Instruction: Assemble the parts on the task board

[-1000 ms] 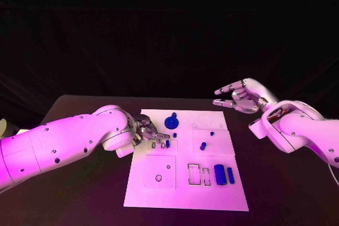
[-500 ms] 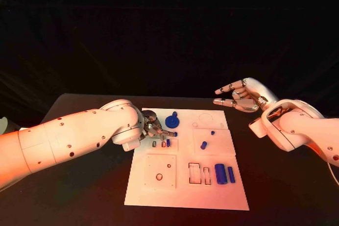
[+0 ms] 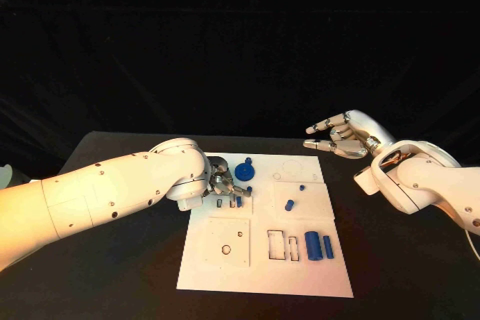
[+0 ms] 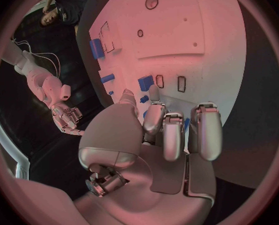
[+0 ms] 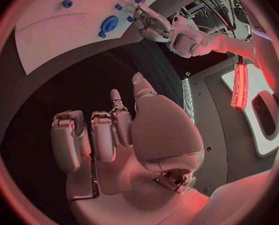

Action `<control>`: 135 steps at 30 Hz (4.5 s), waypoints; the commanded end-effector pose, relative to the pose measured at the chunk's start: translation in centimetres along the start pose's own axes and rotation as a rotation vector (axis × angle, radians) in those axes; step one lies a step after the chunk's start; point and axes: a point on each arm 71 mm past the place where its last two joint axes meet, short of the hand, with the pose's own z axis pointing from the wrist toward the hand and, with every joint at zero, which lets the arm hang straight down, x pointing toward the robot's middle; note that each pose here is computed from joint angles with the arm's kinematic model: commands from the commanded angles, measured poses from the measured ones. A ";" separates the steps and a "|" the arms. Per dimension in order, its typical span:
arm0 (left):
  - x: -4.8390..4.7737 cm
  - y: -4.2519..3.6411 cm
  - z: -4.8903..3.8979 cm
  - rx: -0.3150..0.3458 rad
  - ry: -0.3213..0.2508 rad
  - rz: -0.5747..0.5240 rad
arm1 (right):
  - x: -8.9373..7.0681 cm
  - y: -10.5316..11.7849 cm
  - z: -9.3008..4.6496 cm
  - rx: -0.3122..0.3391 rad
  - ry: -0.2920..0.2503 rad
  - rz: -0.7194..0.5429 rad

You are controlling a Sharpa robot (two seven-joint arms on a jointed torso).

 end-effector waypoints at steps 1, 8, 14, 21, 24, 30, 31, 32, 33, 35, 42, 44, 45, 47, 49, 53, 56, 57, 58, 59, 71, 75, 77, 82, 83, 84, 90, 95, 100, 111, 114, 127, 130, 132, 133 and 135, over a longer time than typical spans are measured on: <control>0.15 -0.10 0.06 -0.007 0.028 0.043 | 0.1 0.0 0.0 0.003 0.016 0.000; 0.27 -0.31 0.26 -0.009 0.037 0.051 | 0.1 0.0 0.0 0.004 0.017 0.000; 0.48 -0.55 0.45 -0.010 0.046 0.060 | 0.2 0.0 0.0 0.003 0.019 0.000; 0.57 -0.71 0.57 -0.010 0.043 0.058 | 0.2 -0.1 0.1 0.004 0.022 0.001; 0.58 -0.77 0.57 -0.008 0.039 0.056 | 0.3 -0.1 0.1 0.005 0.025 0.001; 0.59 -0.82 0.55 -0.006 0.036 0.054 | 0.3 -0.1 0.1 0.007 0.029 0.001; 0.60 -0.83 0.54 -0.006 0.037 0.054 | 0.3 -0.1 0.1 0.007 0.030 0.001; 0.60 -0.84 0.54 -0.006 0.037 0.054 | 0.3 -0.1 0.1 0.008 0.030 0.001; 0.61 -0.84 0.53 -0.006 0.036 0.054 | 0.3 -0.1 0.1 0.008 0.031 0.001; 0.61 -0.86 0.52 -0.005 0.035 0.053 | 0.4 -0.2 0.1 0.009 0.033 0.001; 0.62 -0.94 0.47 0.000 0.031 0.040 | 0.5 -0.3 0.1 0.014 0.040 0.002; 0.60 -0.91 0.43 0.002 0.027 0.032 | 0.5 -0.3 0.1 0.015 0.043 0.002; 0.59 -0.90 0.42 0.003 0.026 0.029 | 0.5 -0.3 0.1 0.016 0.044 0.002; 0.55 -0.86 0.34 0.006 0.021 0.018 | 0.5 -0.4 0.1 0.017 0.046 0.002; 0.51 -0.81 0.24 0.009 0.014 0.007 | 0.6 -0.4 0.1 0.019 0.049 0.002; 0.44 -0.63 -0.02 0.015 -0.001 -0.013 | 0.6 -0.5 0.1 0.021 0.055 0.002; 0.37 -0.40 -0.26 0.019 -0.017 -0.029 | 0.7 -0.6 0.1 0.023 0.059 0.002; 0.35 -0.33 -0.34 0.020 -0.022 -0.034 | 0.7 -0.6 0.1 0.024 0.060 0.002; 0.35 -0.28 -0.39 0.020 -0.026 -0.038 | 0.7 -0.6 0.1 0.024 0.061 0.002; 0.35 -0.20 -0.47 0.022 -0.031 -0.043 | 0.7 -0.6 0.1 0.024 0.062 0.002; 0.72 0.48 -0.97 0.023 -0.096 -0.024 | 0.7 -0.9 0.0 0.030 0.065 0.001; 0.79 0.49 -1.00 0.020 -0.120 0.009 | 0.7 -0.9 0.0 0.030 0.066 0.002; 0.86 0.48 -1.01 0.019 -0.124 0.023 | 0.7 -0.9 0.0 0.030 0.066 0.002; 1.07 0.44 -1.01 0.016 -0.124 0.057 | 0.7 -0.9 0.0 0.030 0.068 0.002; 1.11 0.44 -1.01 0.015 -0.123 0.064 | 0.7 -0.9 0.0 0.030 0.068 0.002; 1.15 0.44 -1.00 0.013 -0.121 0.070 | 0.7 -0.9 0.0 0.030 0.068 0.002; 1.35 0.53 -0.98 0.005 -0.101 0.101 | 0.7 -0.9 0.0 0.029 0.069 0.002; 1.42 0.61 -0.93 0.000 -0.089 0.114 | 0.8 -0.9 0.0 0.028 0.070 0.003; 1.53 0.62 -0.84 -0.003 -0.080 0.121 | 0.8 -0.9 0.1 0.027 0.071 0.003; 1.83 0.71 -0.60 -0.008 -0.066 0.127 | 0.8 -0.8 0.1 0.025 0.072 0.004; 1.84 0.78 -0.56 -0.011 -0.063 0.129 | 0.8 -0.8 0.1 0.024 0.073 0.005; 1.98 0.69 -0.50 -0.011 -0.053 0.135 | 0.9 -0.8 0.0 0.021 0.077 0.006; 1.99 0.71 -0.45 -0.011 -0.049 0.133 | 0.9 -0.7 0.0 0.020 0.077 0.006; 1.99 0.73 -0.41 -0.013 -0.046 0.132 | 0.9 -0.7 0.0 0.020 0.078 0.006; 1.98 0.75 -0.39 -0.013 -0.045 0.131 | 0.9 -0.7 0.0 0.020 0.078 0.007; 1.98 0.77 -0.34 -0.014 -0.042 0.129 | 0.9 -0.7 0.0 0.019 0.078 0.007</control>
